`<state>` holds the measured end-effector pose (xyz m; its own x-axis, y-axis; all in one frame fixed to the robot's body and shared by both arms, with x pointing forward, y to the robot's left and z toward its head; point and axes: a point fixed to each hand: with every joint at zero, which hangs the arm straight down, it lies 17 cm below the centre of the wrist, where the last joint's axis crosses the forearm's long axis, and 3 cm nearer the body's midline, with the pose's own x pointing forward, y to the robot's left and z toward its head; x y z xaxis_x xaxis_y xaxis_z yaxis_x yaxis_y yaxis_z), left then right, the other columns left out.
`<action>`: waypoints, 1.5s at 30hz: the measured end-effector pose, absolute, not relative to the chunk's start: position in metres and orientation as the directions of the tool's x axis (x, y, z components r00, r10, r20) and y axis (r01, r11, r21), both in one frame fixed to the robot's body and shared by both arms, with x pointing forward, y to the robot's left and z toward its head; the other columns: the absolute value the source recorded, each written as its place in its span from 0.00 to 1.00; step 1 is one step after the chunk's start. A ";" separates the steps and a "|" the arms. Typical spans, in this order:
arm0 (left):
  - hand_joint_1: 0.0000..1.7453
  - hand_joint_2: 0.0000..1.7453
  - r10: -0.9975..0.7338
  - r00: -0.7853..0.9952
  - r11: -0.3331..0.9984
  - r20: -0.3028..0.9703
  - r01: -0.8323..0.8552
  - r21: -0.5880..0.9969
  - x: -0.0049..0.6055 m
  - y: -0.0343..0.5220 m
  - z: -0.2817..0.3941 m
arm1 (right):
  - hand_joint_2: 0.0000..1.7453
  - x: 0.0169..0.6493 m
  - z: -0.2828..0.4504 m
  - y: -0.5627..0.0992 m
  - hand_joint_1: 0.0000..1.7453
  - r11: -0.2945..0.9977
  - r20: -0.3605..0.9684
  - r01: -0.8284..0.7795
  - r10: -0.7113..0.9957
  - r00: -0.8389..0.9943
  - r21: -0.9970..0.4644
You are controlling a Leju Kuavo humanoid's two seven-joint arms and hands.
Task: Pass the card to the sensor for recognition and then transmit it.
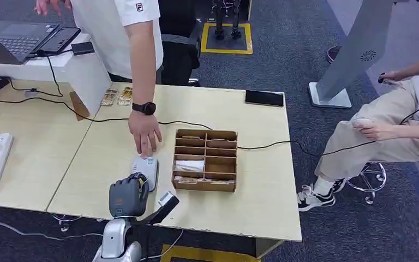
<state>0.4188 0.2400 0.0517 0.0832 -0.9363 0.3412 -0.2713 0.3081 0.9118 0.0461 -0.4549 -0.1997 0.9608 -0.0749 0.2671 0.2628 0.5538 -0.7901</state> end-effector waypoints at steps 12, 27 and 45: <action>1.00 1.00 -0.935 0.093 0.313 0.341 -0.232 0.921 0.418 0.237 0.037 | 1.00 0.049 -0.198 -0.457 0.00 0.552 0.262 0.245 -0.050 0.964 -0.797; 1.00 1.00 -0.814 0.044 0.524 0.579 -0.374 0.765 0.429 0.253 0.091 | 1.00 0.049 -0.197 -0.453 0.00 0.553 0.249 0.223 -0.029 0.968 -0.803; 1.00 1.00 -0.746 -0.094 0.605 0.659 -0.511 0.611 0.496 0.267 0.213 | 1.00 0.063 -0.203 -0.436 0.00 0.576 0.258 0.196 0.028 0.966 -0.794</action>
<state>0.4956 0.2668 0.2130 -0.0943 -0.7459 0.6594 -0.5109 0.6047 0.6110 0.0630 -0.4360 -0.2035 0.9657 0.0276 0.2582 0.1957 0.5760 -0.7937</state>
